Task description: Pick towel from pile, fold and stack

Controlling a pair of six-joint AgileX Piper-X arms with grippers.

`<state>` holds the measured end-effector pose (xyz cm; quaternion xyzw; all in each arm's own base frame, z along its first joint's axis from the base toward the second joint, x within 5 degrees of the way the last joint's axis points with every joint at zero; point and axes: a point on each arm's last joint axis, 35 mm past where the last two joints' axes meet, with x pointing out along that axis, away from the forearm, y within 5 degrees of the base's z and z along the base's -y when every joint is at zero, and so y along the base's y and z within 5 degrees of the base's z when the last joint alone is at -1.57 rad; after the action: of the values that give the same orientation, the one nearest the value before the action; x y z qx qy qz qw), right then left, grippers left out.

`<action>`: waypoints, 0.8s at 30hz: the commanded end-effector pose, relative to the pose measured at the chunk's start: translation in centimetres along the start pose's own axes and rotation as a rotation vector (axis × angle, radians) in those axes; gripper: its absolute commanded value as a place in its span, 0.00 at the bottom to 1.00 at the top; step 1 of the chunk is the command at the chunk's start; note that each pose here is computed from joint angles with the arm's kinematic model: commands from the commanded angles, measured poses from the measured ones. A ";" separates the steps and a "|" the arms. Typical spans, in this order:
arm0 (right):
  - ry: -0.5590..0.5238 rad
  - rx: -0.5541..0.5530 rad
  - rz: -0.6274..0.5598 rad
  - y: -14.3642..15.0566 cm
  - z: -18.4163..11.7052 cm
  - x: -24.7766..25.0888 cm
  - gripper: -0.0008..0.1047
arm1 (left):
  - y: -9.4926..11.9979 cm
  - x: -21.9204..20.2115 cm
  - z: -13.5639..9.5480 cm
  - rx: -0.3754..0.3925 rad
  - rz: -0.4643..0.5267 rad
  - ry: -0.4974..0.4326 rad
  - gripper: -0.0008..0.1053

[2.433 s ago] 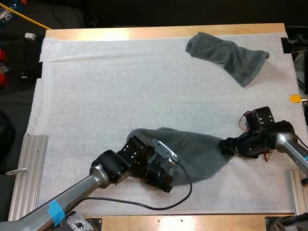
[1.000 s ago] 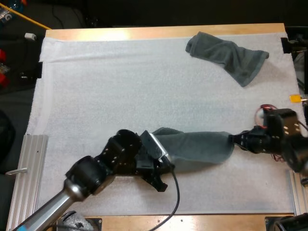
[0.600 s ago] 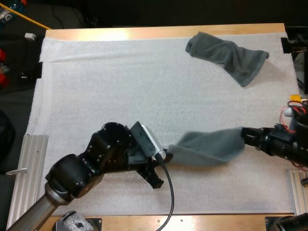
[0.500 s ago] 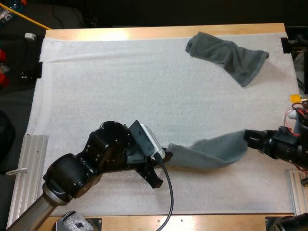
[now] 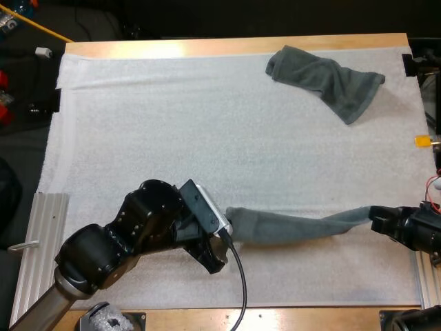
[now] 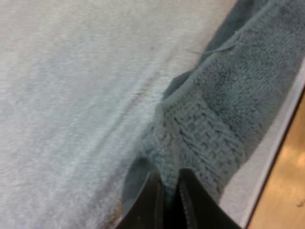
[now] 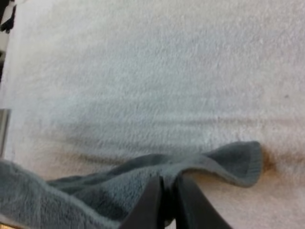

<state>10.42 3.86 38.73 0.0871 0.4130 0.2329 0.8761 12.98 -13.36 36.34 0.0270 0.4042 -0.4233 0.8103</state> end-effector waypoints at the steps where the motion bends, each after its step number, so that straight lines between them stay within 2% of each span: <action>1: -0.008 -0.002 0.018 0.2 0.2 -0.5 0.01 | -0.2 -0.4 0.2 0.010 0.009 -0.019 0.01; 5: -0.011 -0.004 0.030 0.3 0.2 -0.6 0.01 | -0.1 -0.4 0.3 0.018 0.027 -0.031 0.01; 8: -0.029 -0.010 0.024 0.3 0.7 -0.2 0.01 | 0.1 -0.4 0.8 0.035 0.103 -0.087 0.01; 10: -0.047 -0.016 0.019 0.0 1.7 0.7 0.01 | 0.3 -0.1 1.4 0.053 0.164 -0.127 0.01; 14: -0.045 -0.015 0.019 -0.7 4.1 3.8 0.01 | 1.1 1.4 2.1 0.046 0.192 -0.110 0.01; 17: -0.029 -0.009 0.017 -1.6 6.0 7.3 0.01 | 2.8 3.4 2.6 0.013 0.238 -0.071 0.01; 24: 0.029 0.065 -0.009 -4.2 8.5 15.7 0.01 | 8.0 6.8 4.7 -0.058 0.317 -0.134 0.01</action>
<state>26.72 8.02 31.70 0.1093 0.4475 0.2151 0.8611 23.53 -14.56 32.01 0.0413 0.3698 -0.2783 0.8855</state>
